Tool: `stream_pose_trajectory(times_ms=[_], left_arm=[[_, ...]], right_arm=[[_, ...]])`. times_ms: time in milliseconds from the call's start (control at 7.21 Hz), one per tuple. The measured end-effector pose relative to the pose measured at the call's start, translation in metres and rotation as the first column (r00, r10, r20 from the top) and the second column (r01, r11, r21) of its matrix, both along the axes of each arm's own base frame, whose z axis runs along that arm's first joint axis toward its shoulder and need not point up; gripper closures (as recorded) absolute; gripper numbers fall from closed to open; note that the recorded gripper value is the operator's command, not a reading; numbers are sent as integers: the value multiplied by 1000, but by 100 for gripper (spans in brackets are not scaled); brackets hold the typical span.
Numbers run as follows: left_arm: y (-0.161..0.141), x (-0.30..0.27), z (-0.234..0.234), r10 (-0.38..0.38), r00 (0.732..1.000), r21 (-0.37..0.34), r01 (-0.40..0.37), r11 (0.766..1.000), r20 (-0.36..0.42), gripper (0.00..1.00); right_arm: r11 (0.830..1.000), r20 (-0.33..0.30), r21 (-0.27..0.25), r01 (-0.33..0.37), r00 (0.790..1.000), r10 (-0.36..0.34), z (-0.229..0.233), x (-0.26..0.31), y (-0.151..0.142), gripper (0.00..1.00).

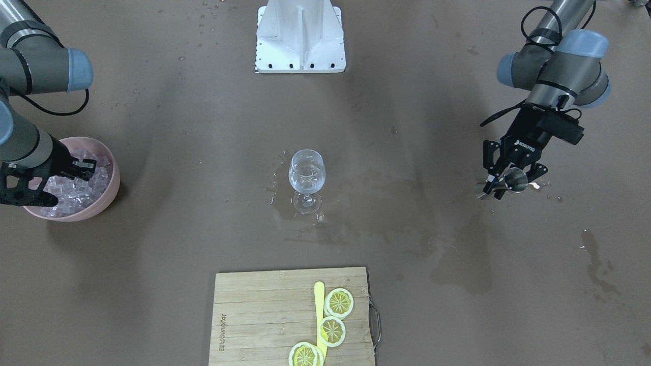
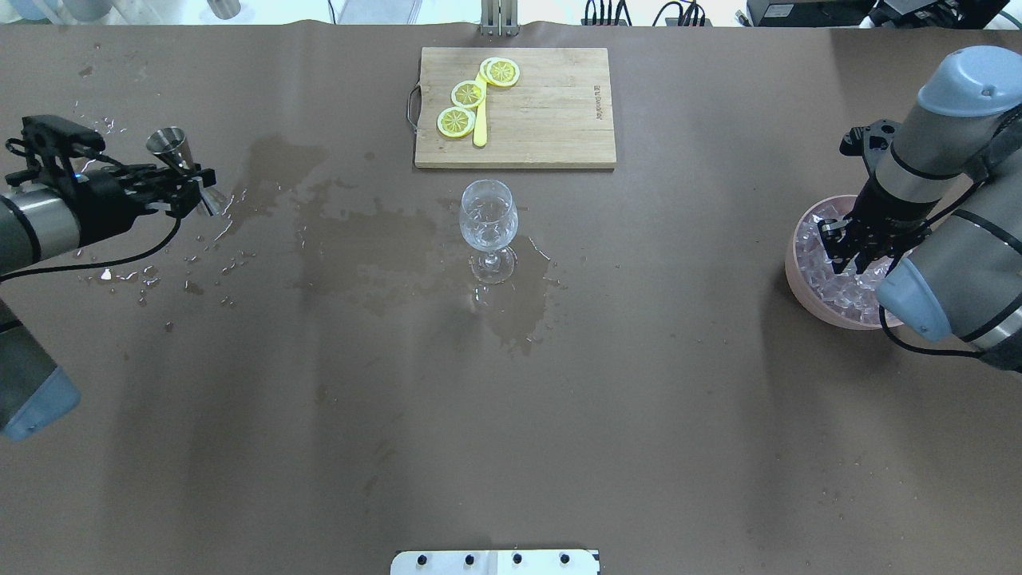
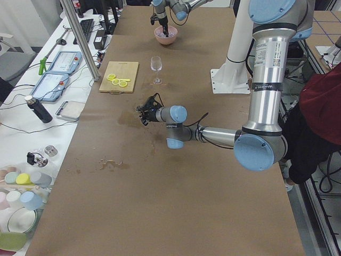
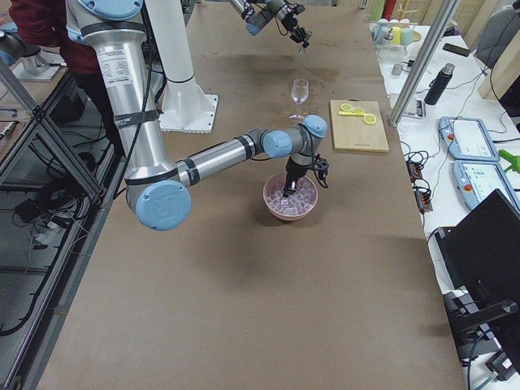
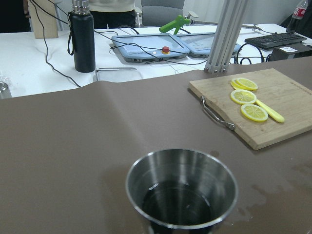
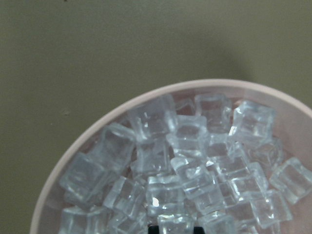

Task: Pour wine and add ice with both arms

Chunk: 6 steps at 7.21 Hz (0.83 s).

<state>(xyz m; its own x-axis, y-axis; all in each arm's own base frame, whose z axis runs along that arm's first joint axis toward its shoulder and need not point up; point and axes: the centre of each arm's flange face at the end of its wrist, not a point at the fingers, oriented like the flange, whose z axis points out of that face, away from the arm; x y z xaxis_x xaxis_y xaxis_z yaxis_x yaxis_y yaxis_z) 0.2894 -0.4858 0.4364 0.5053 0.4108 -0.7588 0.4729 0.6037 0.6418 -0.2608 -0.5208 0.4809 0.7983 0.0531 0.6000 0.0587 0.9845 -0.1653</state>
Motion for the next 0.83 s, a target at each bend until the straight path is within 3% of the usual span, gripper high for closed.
stream_pose_trajectory(times_ms=[278, 833], left_arm=[[-23, 32, -63, 5, 999, -34, -6, 999, -42, 100], [-11, 81, -117, 71, 994, -9, -72, 997, -78, 100]], right_arm=[[999, -6, 22, -42, 999, 42, -7, 22, -9, 84], [994, -9, 70, -82, 997, 83, -25, 44, -16, 83]])
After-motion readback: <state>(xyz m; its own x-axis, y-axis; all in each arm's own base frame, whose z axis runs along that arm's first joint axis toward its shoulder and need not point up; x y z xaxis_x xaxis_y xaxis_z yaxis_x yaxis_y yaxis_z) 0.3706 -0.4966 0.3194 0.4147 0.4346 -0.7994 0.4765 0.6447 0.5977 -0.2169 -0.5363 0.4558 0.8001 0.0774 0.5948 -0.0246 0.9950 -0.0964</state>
